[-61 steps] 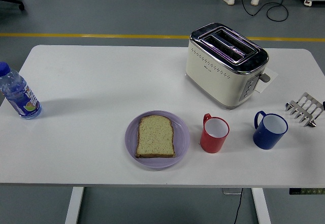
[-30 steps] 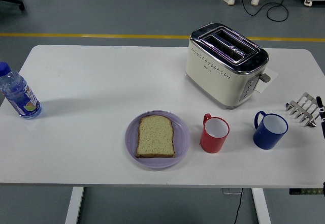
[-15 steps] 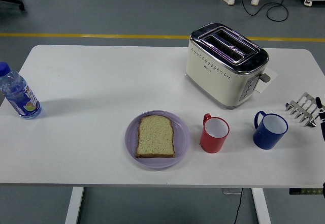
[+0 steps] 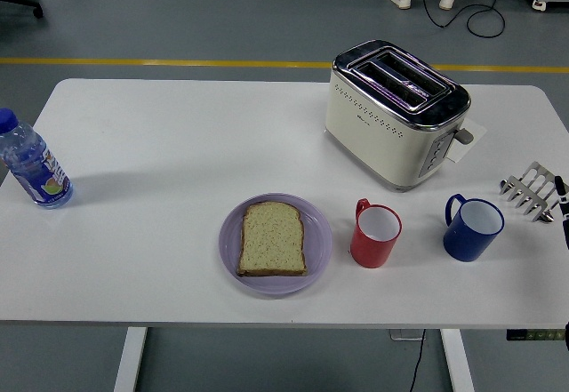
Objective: Pick up the cup,pour liquid into bread,place the cup on the desk
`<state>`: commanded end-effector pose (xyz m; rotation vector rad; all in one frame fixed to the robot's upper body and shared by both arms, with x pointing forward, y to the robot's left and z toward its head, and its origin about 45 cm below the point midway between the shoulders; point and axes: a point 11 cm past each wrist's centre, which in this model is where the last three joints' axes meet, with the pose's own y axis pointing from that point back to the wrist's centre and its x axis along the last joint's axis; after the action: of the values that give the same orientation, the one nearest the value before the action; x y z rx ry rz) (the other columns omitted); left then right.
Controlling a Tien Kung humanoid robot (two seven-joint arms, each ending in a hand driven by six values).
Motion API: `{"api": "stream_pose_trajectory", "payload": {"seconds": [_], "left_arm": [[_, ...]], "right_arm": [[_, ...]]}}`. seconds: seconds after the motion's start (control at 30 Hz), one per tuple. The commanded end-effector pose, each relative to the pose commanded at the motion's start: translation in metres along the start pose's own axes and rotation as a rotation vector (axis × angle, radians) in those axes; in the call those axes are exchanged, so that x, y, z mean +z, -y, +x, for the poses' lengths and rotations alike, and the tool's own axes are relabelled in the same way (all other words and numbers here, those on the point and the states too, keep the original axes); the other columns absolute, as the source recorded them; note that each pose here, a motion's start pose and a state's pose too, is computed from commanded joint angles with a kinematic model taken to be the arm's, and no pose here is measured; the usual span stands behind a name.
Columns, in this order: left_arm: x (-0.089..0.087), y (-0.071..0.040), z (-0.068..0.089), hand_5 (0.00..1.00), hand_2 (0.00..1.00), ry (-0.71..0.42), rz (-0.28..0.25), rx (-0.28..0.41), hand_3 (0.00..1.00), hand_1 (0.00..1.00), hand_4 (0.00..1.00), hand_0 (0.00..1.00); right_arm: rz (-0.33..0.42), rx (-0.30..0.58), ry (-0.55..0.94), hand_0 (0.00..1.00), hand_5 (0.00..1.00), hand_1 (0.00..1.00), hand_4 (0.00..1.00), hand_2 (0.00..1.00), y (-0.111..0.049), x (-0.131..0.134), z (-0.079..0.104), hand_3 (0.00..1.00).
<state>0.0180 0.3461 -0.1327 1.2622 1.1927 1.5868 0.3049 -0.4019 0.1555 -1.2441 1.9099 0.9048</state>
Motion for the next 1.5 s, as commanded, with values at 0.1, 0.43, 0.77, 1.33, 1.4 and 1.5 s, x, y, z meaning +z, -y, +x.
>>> {"api": "stream_pose_trajectory", "payload": {"seconds": [0.1,0.43,0.77,1.33,1.4,1.5], "left_arm": [[-0.0004,0.0,0.0001,0.856,0.654,0.002,0.001,0.0,0.506,0.645,0.241,0.634],[0.0027,-0.0002,-0.0006,0.854,0.654,-0.006,-0.004,-0.002,0.506,0.645,0.24,0.635],[0.0072,-0.0005,-0.0017,0.852,0.654,-0.01,-0.012,-0.003,0.506,0.645,0.24,0.634],[0.008,-0.0006,-0.0023,0.851,0.654,-0.012,-0.013,-0.005,0.506,0.645,0.241,0.635],[0.008,-0.0006,-0.0023,0.851,0.654,-0.012,-0.013,-0.004,0.506,0.645,0.241,0.635],[0.0082,-0.0006,-0.0023,0.851,0.654,-0.011,-0.013,-0.004,0.506,0.645,0.241,0.634]], "right_arm": [[0.005,0.008,0.0,0.641,0.121,0.563,0.578,0.628,0.0001,-0.0004,0.0011,0.596],[0.008,0.015,0.002,0.644,0.117,0.572,0.577,0.637,0.0006,0.0004,0.0018,0.596],[0.005,0.016,0.017,0.645,0.116,0.579,0.577,0.66,0.0018,0.0024,0.0018,0.605],[0.002,0.02,0.021,0.532,0.112,0.558,0.577,0.669,0.0021,0.0033,0.0036,0.622],[0.002,0.019,0.021,0.532,0.112,0.558,0.577,0.669,0.0021,0.0033,0.0037,0.622],[0.002,0.019,0.022,0.533,0.117,0.56,0.579,0.669,0.0023,0.0032,0.0038,0.622]]}}
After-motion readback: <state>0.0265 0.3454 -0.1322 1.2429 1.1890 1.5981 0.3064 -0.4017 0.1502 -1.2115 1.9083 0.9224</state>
